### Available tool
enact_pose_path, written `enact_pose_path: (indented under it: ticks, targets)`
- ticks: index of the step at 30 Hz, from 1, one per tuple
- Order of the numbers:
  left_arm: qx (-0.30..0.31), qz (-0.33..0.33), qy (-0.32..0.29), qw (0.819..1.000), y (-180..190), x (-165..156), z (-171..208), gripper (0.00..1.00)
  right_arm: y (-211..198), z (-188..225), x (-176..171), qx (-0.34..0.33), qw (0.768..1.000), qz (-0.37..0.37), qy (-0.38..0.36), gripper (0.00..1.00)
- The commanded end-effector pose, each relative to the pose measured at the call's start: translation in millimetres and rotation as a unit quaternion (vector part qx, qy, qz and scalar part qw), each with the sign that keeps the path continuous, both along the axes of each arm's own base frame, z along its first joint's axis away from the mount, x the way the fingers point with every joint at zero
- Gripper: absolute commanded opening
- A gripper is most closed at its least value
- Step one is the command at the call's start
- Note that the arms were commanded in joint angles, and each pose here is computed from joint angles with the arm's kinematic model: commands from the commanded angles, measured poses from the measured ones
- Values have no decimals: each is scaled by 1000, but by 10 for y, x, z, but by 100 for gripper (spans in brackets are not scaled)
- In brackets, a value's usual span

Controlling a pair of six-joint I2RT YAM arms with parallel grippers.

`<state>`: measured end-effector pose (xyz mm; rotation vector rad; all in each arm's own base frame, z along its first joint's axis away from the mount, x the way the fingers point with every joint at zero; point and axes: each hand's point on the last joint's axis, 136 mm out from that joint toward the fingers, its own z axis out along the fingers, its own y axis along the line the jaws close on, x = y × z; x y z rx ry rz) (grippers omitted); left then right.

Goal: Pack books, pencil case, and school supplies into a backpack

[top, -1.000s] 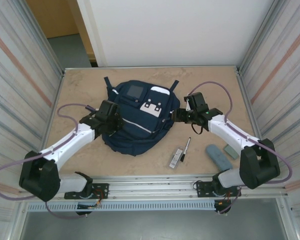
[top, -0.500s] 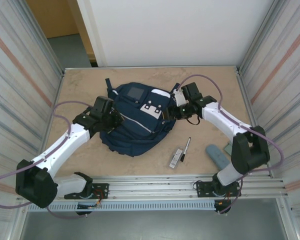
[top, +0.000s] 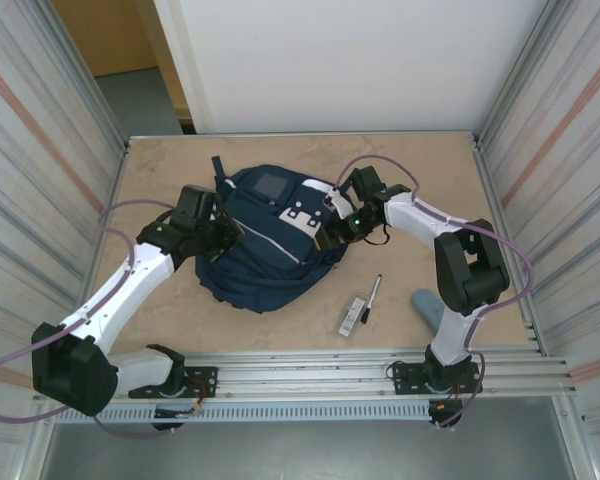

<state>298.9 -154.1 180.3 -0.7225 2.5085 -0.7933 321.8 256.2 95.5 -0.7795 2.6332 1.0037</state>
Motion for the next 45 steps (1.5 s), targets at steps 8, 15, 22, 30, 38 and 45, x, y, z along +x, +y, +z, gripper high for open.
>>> enact_pose_path:
  ticks: [8,15,22,30,38,45]
  targets:
    - [-57,-41,-61,996,-80,110,527,0,-100,-191,-20,-37,999,8,2,65]
    - [-39,-88,-34,995,-124,17,475,0,-5,-292,-107,-64,996,53,-15,64]
    - [-23,-87,-47,995,-22,97,469,0,55,-303,-284,-28,997,63,17,58]
    - [-15,-77,-35,996,102,227,262,0,115,-141,-355,16,998,61,20,31]
    - [-28,-78,-12,996,109,254,70,0,200,-133,-411,16,998,63,9,20]
    - [-27,-80,-12,996,120,247,62,0,124,-125,-316,-11,999,43,-15,7]
